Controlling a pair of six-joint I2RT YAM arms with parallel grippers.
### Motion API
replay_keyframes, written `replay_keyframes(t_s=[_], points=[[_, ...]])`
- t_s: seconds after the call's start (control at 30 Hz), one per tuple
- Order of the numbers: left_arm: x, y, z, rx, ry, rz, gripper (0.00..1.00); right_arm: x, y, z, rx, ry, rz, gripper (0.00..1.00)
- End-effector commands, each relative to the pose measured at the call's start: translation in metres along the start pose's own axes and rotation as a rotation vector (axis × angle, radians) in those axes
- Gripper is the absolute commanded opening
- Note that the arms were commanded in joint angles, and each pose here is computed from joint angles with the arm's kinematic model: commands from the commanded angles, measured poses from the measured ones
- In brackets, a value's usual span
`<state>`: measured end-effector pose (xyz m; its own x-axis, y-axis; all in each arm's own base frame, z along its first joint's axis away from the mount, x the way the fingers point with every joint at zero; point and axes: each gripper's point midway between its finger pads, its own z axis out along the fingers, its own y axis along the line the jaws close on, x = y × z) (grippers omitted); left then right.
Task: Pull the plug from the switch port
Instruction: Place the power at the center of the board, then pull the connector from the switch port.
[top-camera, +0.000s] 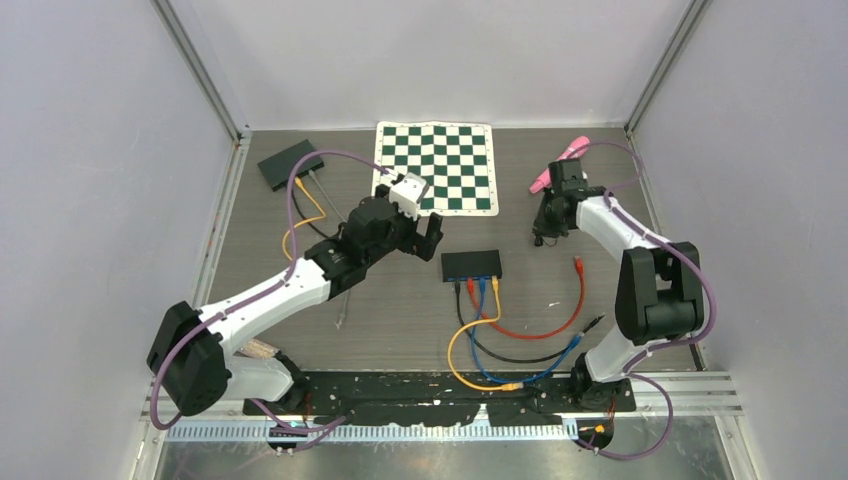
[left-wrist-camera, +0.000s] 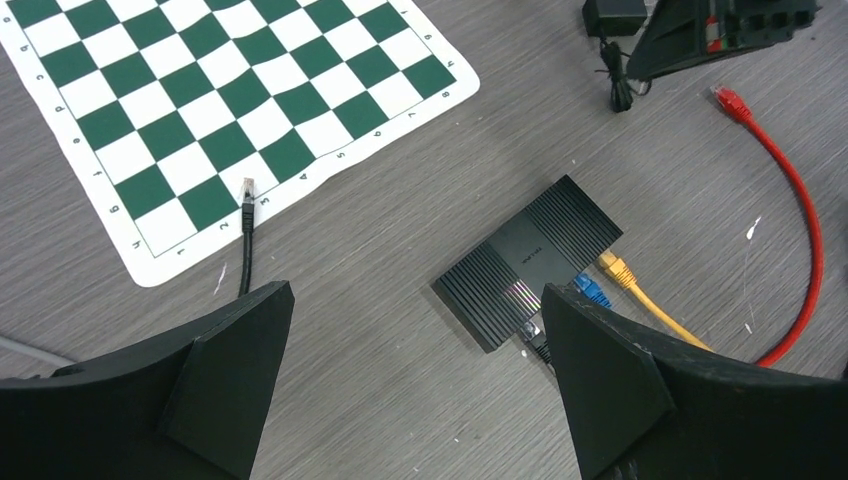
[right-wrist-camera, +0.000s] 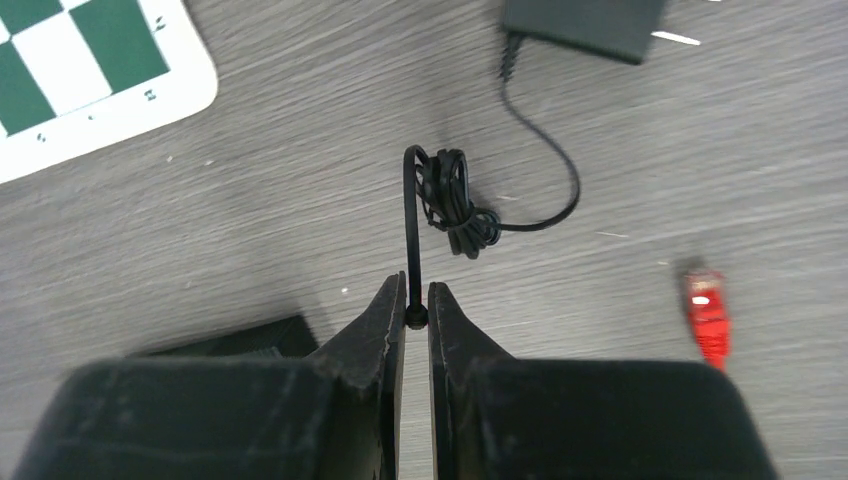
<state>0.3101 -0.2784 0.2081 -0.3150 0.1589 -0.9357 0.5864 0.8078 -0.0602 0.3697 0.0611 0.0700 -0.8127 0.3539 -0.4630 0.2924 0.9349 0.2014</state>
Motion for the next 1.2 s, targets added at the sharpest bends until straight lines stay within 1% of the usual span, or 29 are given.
replay_keyframes(t_s=[0.0,0.07,0.1,0.13,0.17,0.2,0.23,0.27,0.3,0.33,0.4,0.43,0.47,0.53,0.6,0.7,0.77,0.8,0.83,0.87,0.9,0.93,1.0,1.07,1.1,1.13,1.17], points=[[-0.015,-0.001,0.001,0.009,-0.035,0.0,1.0,-0.032,-0.029,-0.019,0.063,-0.139,0.048,0.11],[-0.016,0.002,0.0,-0.009,-0.035,0.002,1.0,-0.031,-0.035,-0.015,0.058,-0.11,0.074,0.14],[-0.016,0.004,-0.001,-0.019,-0.042,0.0,0.99,-0.028,-0.037,-0.011,0.054,-0.088,0.084,0.19],[-0.015,0.007,-0.002,-0.034,-0.049,-0.001,0.99,-0.024,-0.038,-0.007,0.057,-0.067,0.087,0.26],[-0.016,0.009,-0.004,-0.042,-0.062,-0.003,1.0,-0.02,-0.035,-0.005,0.038,-0.05,0.094,0.3],[-0.017,0.01,-0.006,-0.05,-0.074,-0.004,1.0,-0.015,-0.035,-0.003,0.03,-0.038,0.096,0.39],[-0.017,0.013,-0.007,-0.061,-0.084,-0.005,0.99,-0.008,-0.032,-0.003,0.007,-0.018,0.099,0.46],[-0.018,0.015,-0.009,-0.071,-0.094,-0.006,0.99,-0.009,-0.029,-0.006,-0.011,-0.027,0.1,0.6],[-0.018,0.016,-0.01,-0.08,-0.097,-0.005,0.99,-0.006,-0.029,-0.008,-0.02,-0.024,0.103,0.66],[-0.018,0.019,-0.011,-0.09,-0.1,-0.004,1.0,-0.01,-0.027,-0.015,-0.032,-0.047,0.104,0.75],[-0.017,0.022,-0.011,-0.11,-0.104,0.0,0.99,-0.014,-0.025,-0.028,-0.048,-0.083,0.106,0.84],[-0.017,0.024,-0.011,-0.119,-0.109,0.003,1.0,-0.015,-0.025,-0.032,-0.053,-0.094,0.106,0.86],[-0.019,0.025,-0.012,-0.125,-0.117,0.007,1.0,-0.02,-0.021,-0.043,-0.078,-0.126,0.104,0.9],[-0.02,0.028,-0.012,-0.138,-0.129,0.014,1.0,-0.025,-0.016,-0.058,-0.113,-0.168,0.097,0.93],[-0.022,0.028,-0.012,-0.133,-0.15,0.027,0.99,-0.029,-0.009,-0.073,-0.157,-0.2,0.071,0.94],[-0.018,0.022,-0.008,-0.094,-0.169,0.06,1.0,-0.031,0.002,-0.095,-0.236,-0.242,0.033,0.94],[-0.016,0.015,-0.004,-0.047,-0.181,0.1,1.0,-0.025,0.011,-0.102,-0.297,-0.238,0.008,0.94],[-0.015,0.009,-0.002,-0.009,-0.186,0.121,1.0,-0.02,0.016,-0.105,-0.338,-0.222,0.005,0.94],[-0.014,0.003,0.001,0.029,-0.191,0.173,1.0,-0.014,0.019,-0.103,-0.361,-0.208,0.007,0.94],[-0.013,-0.003,0.004,0.067,-0.192,0.214,1.0,-0.001,0.024,-0.1,-0.398,-0.166,0.026,0.94],[-0.011,-0.007,0.009,0.092,-0.181,0.246,1.0,0.002,0.029,-0.099,-0.43,-0.158,0.037,0.93],[-0.009,-0.012,0.014,0.121,-0.164,0.273,1.0,0.01,0.037,-0.099,-0.48,-0.121,0.067,0.91],[0.004,-0.018,0.024,0.17,-0.086,0.323,1.0,0.032,0.048,-0.09,-0.545,-0.06,0.099,0.85],[0.014,-0.026,0.033,0.231,-0.029,0.375,1.0,0.061,0.051,-0.076,-0.558,0.012,0.125,0.83],[0.019,-0.03,0.037,0.263,0.001,0.399,1.0,0.066,0.058,-0.074,-0.583,0.026,0.123,0.81],[0.024,-0.034,0.041,0.285,0.028,0.416,1.0,0.08,0.057,-0.069,-0.582,0.064,0.149,0.8],[0.029,-0.035,0.046,0.297,0.053,0.427,1.0,0.084,0.061,-0.068,-0.6,0.078,0.168,0.77]])
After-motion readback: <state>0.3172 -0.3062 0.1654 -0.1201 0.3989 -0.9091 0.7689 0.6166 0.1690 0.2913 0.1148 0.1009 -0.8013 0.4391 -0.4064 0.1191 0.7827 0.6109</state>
